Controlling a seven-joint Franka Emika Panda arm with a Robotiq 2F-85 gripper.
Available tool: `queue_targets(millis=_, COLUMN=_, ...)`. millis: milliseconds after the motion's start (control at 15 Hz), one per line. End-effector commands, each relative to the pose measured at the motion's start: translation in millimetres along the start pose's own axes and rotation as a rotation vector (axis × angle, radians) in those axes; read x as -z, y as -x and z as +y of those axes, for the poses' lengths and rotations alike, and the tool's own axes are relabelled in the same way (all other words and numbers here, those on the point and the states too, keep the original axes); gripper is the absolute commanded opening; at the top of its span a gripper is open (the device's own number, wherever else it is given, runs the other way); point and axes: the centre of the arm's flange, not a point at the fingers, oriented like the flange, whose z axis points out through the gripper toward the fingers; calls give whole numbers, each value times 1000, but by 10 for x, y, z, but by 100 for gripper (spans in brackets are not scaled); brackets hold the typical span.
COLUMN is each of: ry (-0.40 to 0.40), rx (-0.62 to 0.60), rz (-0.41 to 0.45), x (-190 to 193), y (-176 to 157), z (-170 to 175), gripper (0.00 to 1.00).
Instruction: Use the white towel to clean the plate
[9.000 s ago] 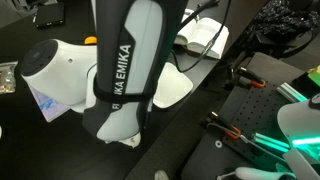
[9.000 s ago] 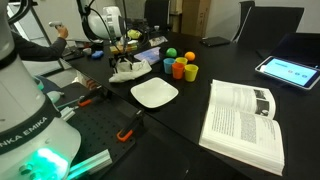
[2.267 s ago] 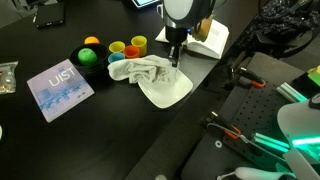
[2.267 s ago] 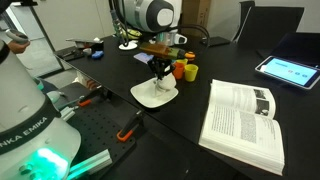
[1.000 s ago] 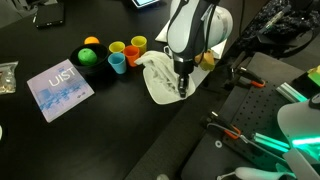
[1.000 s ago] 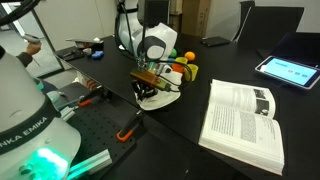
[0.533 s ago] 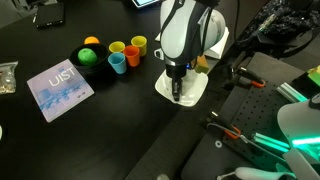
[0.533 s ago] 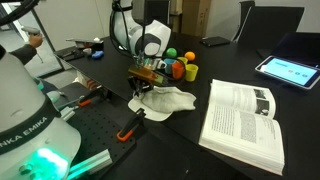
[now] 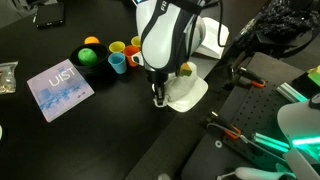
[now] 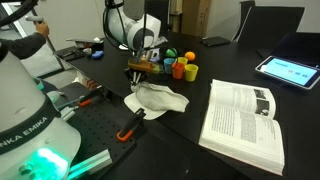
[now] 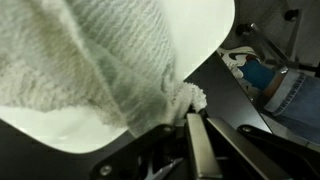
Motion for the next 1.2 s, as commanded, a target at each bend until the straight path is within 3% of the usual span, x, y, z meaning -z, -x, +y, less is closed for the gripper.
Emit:
queue_targets(millis=0, ry=23, rx=104, rz=34, x=17, y=-292, z=-12, gripper=1)
queue_targets(millis=467, ry=47, rx=161, rz=75, x=163, y=-472, z=125, gripper=1)
queue_targets(millis=933, ry=143, rx=108, rz=120, x=621, y=-374, z=769, gripper=1)
queue_targets(millis=1133, ry=160, rx=72, rz=132, x=727, y=-248, z=856, gripper=1)
